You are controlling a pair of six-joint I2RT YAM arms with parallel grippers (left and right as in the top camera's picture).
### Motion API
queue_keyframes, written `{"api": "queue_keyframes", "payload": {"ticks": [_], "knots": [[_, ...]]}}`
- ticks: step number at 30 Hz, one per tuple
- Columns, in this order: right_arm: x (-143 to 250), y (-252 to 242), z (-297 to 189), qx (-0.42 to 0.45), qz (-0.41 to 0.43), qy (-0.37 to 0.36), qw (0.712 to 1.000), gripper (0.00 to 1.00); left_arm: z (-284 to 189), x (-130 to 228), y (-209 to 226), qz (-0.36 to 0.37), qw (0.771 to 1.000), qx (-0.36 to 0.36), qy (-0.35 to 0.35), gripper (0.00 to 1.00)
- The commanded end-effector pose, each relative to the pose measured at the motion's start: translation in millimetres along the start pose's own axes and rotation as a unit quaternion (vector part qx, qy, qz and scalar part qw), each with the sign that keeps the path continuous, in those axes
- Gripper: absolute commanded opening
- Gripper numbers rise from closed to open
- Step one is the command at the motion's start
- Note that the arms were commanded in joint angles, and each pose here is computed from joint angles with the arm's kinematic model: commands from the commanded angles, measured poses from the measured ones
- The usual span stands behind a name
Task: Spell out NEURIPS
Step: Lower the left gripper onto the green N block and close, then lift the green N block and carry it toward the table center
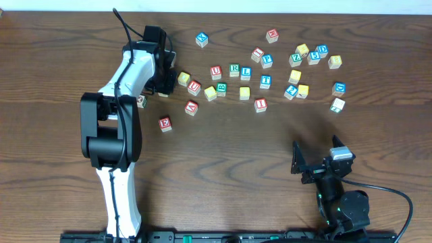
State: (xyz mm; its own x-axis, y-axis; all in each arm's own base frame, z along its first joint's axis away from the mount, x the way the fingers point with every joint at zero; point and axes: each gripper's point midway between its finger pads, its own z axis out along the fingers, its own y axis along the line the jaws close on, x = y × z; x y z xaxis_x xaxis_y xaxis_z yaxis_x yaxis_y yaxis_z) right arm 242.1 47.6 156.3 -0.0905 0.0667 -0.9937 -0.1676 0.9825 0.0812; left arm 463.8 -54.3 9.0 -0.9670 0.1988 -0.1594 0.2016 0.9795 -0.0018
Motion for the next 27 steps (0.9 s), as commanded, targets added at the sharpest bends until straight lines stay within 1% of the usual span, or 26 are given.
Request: {"api": "queue_keyframes", "payload": {"ticks": [1, 10, 14, 17, 23, 27], "knots": [[1, -2, 0, 0.003, -0.003, 0.0, 1.0, 0.99, 5, 8, 2, 0.001, 1.0, -0.005, 0.015, 0.22], [1, -2, 0, 0.003, -0.003, 0.0, 1.0, 0.99, 3, 10, 2, -0.003, 1.0, -0.005, 0.017, 0.2], [0, -2, 0, 0.003, -0.003, 0.0, 1.0, 0.99, -10, 6, 2, -0.008, 1.0, -0.005, 0.007, 0.2], [0, -2, 0, 0.003, -0.003, 0.0, 1.0, 0.99, -27, 1, 3, -0.012, 1.0, -0.007, -0.009, 0.19], [0, -2, 0, 0.003, -0.003, 0.0, 1.0, 0.99, -75, -9, 1, -0.032, 0.998, -0.004, -0.056, 0.19], [0, -2, 0, 0.003, -0.003, 0.0, 1.0, 0.99, -107, -10, 0, -0.048, 0.996, -0.004, -0.081, 0.19]]}}
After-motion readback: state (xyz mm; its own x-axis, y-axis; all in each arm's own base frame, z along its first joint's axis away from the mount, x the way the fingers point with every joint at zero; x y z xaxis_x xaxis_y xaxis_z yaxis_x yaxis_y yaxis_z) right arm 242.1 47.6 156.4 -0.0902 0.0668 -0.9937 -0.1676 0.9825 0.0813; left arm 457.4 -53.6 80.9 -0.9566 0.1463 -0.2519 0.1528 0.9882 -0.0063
